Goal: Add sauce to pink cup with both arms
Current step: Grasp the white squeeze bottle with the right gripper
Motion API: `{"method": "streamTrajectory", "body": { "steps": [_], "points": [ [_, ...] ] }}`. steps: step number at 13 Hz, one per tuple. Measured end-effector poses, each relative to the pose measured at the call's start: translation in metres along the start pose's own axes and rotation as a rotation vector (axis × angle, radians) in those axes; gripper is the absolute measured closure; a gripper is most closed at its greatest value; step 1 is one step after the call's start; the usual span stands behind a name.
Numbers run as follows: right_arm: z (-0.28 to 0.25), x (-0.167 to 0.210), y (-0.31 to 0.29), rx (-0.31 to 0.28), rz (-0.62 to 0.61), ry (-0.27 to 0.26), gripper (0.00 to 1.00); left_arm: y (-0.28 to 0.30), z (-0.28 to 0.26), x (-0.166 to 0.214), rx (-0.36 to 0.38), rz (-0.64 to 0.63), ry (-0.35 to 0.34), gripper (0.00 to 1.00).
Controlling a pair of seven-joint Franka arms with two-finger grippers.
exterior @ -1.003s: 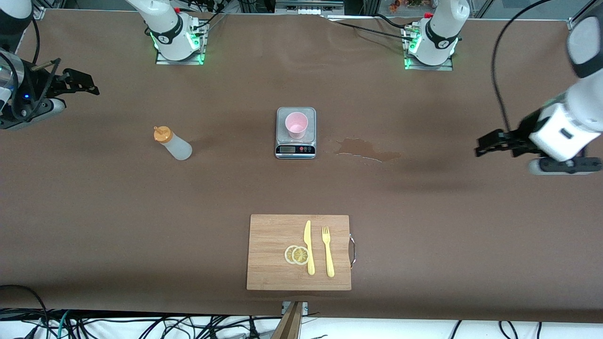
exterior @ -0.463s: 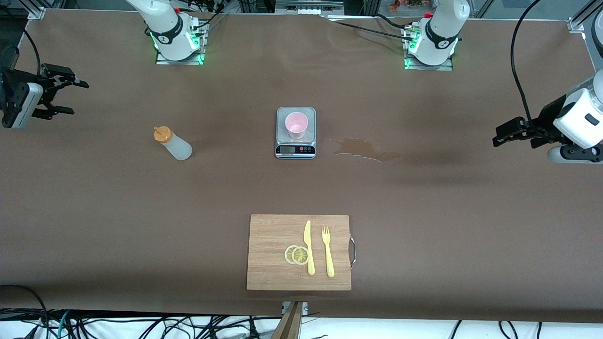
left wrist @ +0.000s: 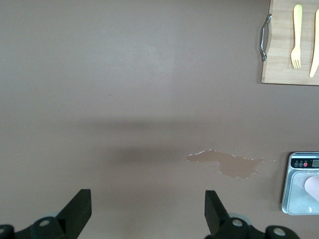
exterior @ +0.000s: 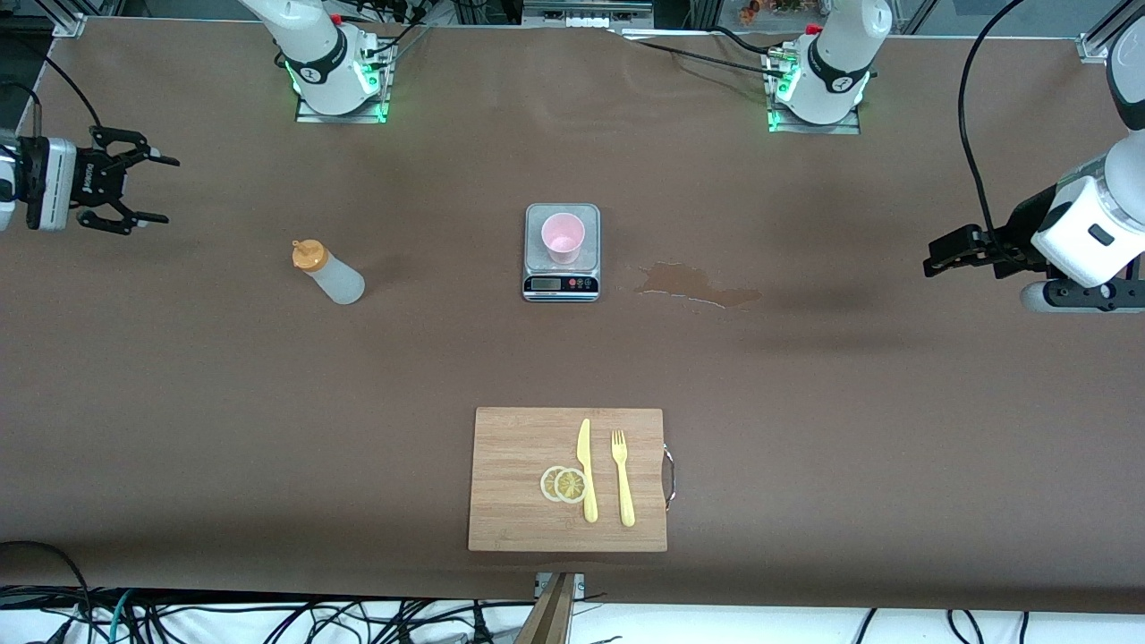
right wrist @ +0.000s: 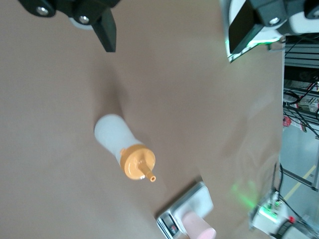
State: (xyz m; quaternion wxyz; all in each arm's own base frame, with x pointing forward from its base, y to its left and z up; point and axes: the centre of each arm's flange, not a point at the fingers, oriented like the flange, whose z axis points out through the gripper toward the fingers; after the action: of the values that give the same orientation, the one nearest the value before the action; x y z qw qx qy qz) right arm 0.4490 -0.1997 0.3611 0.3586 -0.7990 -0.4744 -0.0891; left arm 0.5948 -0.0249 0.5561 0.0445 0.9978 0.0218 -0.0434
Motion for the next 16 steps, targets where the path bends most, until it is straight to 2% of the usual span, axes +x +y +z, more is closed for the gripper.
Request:
{"method": "streamTrajectory", "body": {
  "steps": [6,8,10,12,15,16],
  "points": [
    [0.097,-0.042,0.063,0.067,-0.33,0.288,0.0,0.001,0.003,0.001,0.0,0.002,-0.006,0.0],
    [0.123,-0.049,0.074,0.063,-0.433,0.377,0.0,0.001,0.003,0.001,0.0,0.002,-0.006,0.0],
    [0.142,-0.051,0.084,0.035,-0.528,0.451,0.0,0.001,0.005,0.002,0.0,0.001,-0.008,0.0],
    [0.168,-0.045,0.093,0.039,-0.603,0.52,0.0,-0.002,0.007,0.003,0.0,-0.003,-0.013,0.0],
    [0.21,-0.021,0.112,0.099,-0.636,0.613,0.0,-0.006,0.01,0.005,-0.001,-0.011,-0.018,0.0],
    [0.219,-0.016,0.12,0.113,-0.641,0.626,0.0,-0.008,0.011,0.005,-0.001,-0.013,-0.019,0.0]
  ]
}}
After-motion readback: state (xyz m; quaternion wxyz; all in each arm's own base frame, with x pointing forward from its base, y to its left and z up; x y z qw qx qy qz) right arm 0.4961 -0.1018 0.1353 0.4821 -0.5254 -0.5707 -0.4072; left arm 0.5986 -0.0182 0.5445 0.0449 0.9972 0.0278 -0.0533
